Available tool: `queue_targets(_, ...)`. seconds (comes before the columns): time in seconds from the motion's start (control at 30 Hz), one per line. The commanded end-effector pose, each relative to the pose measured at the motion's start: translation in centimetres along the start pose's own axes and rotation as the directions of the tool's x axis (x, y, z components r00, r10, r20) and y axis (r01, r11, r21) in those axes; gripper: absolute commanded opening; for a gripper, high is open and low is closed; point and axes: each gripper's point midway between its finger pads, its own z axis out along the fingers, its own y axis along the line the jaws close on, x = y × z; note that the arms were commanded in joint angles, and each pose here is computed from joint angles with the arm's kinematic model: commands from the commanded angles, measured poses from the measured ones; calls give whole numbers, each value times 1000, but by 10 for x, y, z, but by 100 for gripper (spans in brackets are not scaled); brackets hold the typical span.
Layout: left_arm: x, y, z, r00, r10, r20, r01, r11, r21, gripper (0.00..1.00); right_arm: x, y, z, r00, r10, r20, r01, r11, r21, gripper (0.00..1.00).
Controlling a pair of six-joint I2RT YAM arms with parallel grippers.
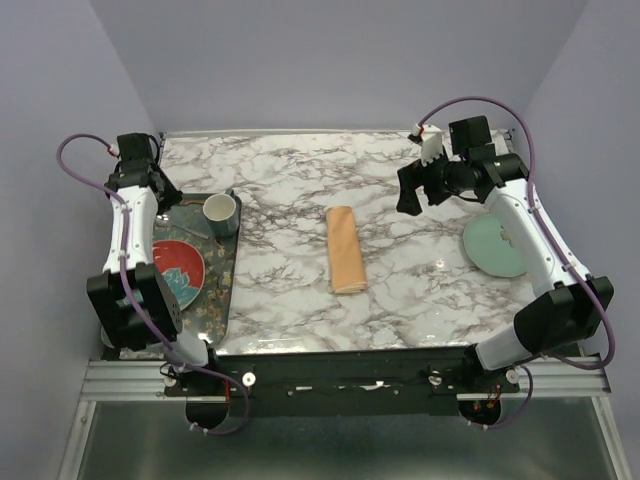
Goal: Fold the napkin into a case and place the utensils inside
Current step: Pick up the spoon from the corner of the board.
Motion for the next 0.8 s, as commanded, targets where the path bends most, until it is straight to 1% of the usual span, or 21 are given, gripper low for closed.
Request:
queue_targets(0.0, 5, 28, 53, 994, -64, -92, 45, 979, -201, 35, 7, -14, 0, 1000, 12, -26, -10, 998, 67, 100)
queue_targets(0.03, -7, 26, 58, 995, -70, -75, 53, 977, -206, 35, 8, -18, 1, 999, -1, -35, 4, 996, 85, 100)
queue_targets(0.07, -1, 30, 76, 991, -77, -109, 51, 972, -228, 35, 11, -20, 3, 999, -3, -46, 7, 996, 91, 100)
queue_targets(0.1, -3, 30, 82, 990, -83, -110, 55, 970, -236, 35, 13, -22, 5, 998, -1, -55, 6, 996, 92, 100)
queue_targets(0.13, -14, 27, 85, 993, -81, -91, 57, 970, -234, 35, 18, -24, 9, 997, 1, -73, 6, 996, 91, 100)
queue_targets(0.17, -12, 29, 95, 991, -80, -108, 52, 967, -248, 37, 21, -21, 11, 997, 2, -80, 5, 997, 78, 100)
queue_targets(0.23, -19, 28, 101, 993, -64, -100, 38, 967, -251, 39, 26, -21, 17, 995, 4, -100, 3, 998, 64, 100)
queue_targets(0.37, -7, 38, 123, 988, -60, -143, 16, 955, -295, 40, 33, -24, 24, 991, 10, -135, -2, 998, 60, 100)
queue_targets(0.47, 5, 44, 132, 983, -58, -174, 0, 948, -317, 40, 34, -26, 27, 990, 13, -142, -4, 998, 60, 100)
queue_targets(0.77, 31, 52, 144, 968, -85, -235, 2, 943, -333, 41, 39, -31, 34, 985, 18, -172, -7, 998, 67, 100)
